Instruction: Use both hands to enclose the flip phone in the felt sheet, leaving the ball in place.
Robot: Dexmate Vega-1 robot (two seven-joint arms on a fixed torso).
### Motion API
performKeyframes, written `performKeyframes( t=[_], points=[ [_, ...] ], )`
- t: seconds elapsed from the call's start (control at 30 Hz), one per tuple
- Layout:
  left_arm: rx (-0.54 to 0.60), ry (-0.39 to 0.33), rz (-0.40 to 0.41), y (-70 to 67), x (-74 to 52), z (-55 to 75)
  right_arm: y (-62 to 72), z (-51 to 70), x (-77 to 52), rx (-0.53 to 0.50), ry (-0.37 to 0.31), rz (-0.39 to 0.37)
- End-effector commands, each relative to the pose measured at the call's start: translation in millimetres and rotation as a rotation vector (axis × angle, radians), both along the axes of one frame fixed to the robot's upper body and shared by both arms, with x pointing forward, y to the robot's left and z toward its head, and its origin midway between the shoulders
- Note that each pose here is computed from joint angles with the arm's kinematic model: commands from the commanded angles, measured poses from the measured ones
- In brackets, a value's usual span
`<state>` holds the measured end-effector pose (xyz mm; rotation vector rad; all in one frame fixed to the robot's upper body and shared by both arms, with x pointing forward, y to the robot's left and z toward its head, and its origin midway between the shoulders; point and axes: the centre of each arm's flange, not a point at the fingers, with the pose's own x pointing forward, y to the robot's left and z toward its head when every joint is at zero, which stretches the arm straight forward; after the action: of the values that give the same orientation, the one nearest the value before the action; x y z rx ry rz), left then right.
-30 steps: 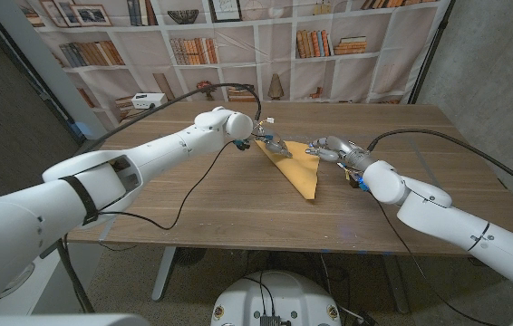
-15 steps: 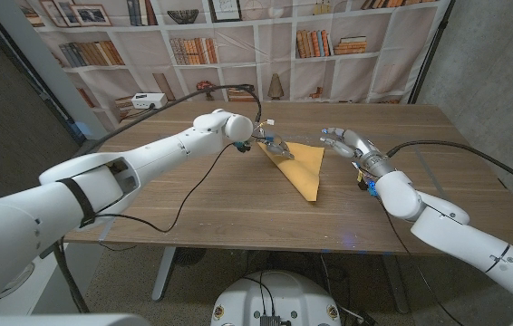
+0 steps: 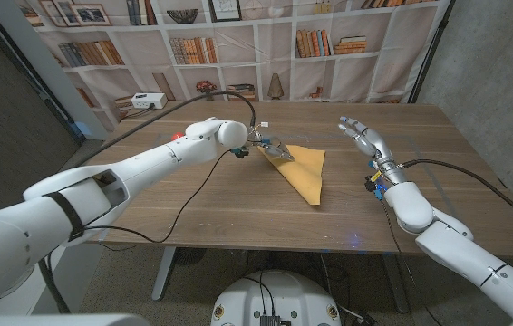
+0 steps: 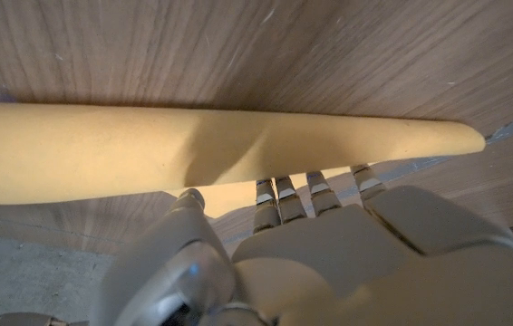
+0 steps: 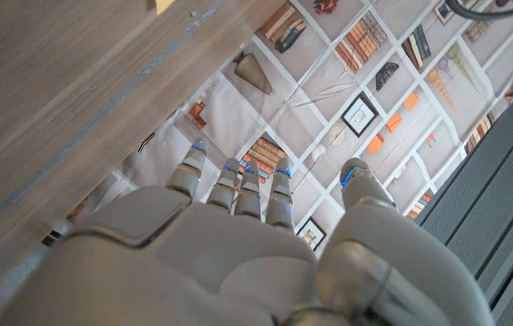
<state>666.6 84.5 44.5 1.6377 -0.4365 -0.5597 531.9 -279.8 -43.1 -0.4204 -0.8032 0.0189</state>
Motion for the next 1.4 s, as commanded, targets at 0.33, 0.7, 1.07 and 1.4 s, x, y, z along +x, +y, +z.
performKeyframes(
  t=[0.33, 0.7, 1.07, 1.4],
  points=[
    [-0.717, 0.142, -0.168, 66.4, -11.8, 11.5, -0.2, -10.5, -3.5, 0.137, -0.057, 0.108],
    [-0.961, 0.259, -0.247, 98.7, -14.5, -5.2, 6.2, -7.9, -4.6, 0.14, -0.055, 0.115],
    [-1.254, 0.308, -0.347, 135.9, -26.8, -23.8, 13.0, -6.0, -1.9, 0.206, -0.064, 0.164],
    [-1.468, 0.261, -0.406, 169.3, -41.1, -44.0, 8.2, -8.6, -2.2, 0.318, -0.079, 0.133]
  ],
)
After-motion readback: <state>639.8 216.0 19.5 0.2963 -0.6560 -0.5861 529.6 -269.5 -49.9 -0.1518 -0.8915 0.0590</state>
